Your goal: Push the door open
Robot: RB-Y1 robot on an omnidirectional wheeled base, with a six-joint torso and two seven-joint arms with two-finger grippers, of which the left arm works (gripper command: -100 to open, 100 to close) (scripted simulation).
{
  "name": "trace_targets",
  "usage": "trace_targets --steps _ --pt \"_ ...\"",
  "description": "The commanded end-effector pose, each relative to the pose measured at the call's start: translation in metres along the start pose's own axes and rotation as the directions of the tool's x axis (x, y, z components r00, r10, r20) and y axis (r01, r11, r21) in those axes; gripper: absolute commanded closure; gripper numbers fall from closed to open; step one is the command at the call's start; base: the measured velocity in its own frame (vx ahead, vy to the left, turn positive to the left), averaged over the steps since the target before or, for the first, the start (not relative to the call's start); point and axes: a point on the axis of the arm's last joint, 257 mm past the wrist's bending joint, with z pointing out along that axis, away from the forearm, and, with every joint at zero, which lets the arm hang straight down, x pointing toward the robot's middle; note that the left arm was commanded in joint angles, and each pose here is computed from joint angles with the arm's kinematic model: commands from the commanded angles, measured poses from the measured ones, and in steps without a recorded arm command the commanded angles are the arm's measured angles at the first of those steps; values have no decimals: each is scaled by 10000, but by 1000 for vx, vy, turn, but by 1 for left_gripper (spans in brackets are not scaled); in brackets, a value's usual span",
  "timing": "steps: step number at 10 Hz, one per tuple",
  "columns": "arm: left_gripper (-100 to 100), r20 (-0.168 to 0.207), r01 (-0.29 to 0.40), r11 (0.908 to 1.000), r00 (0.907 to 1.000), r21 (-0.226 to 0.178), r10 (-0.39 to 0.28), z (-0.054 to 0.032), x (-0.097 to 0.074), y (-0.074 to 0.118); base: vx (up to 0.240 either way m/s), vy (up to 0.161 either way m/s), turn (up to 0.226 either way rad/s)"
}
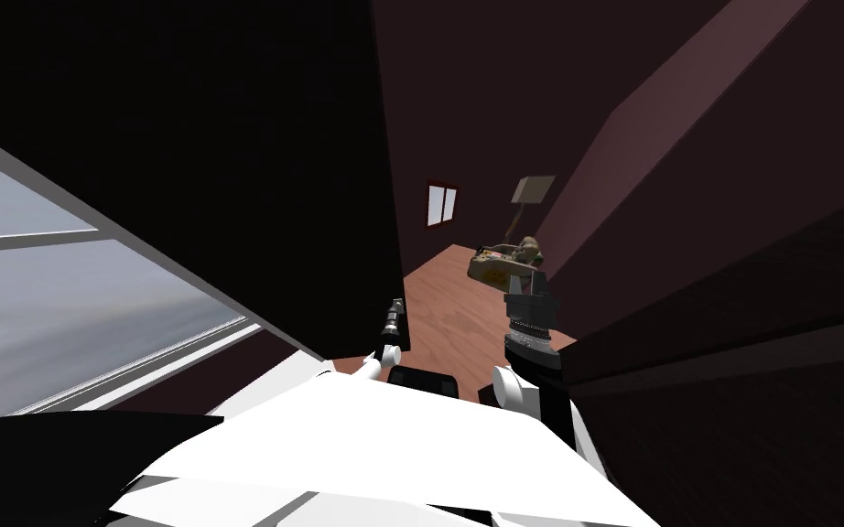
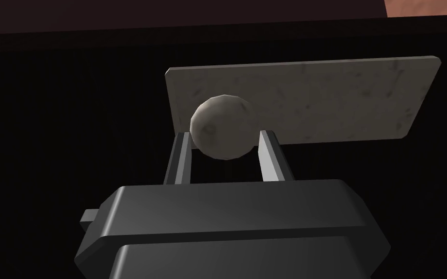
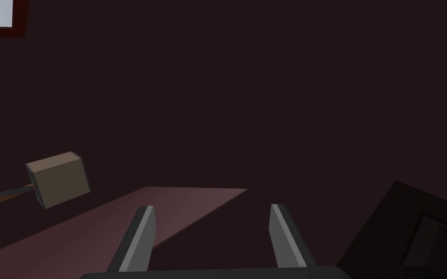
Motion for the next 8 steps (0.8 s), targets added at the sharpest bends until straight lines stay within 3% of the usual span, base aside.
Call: trace_targets --steps 1,3,5,7,8 --pt "100 348 -172 9997 9993 165 166 66 -205 -52 185 -40 62" --pt "100 756 -261 9995 9968 196 246 90 -376 -65 217 -45 67" --pt "100 757 -266 9995 9968 185 251 88 -377 -61 112 -2 10" --pt "100 1262 -221 9996 9918 186 196 92 -512 -71 176 -13 67" --pt "-100 834 -304 9995 9961 117 294 68 -406 -38 95 14 236"
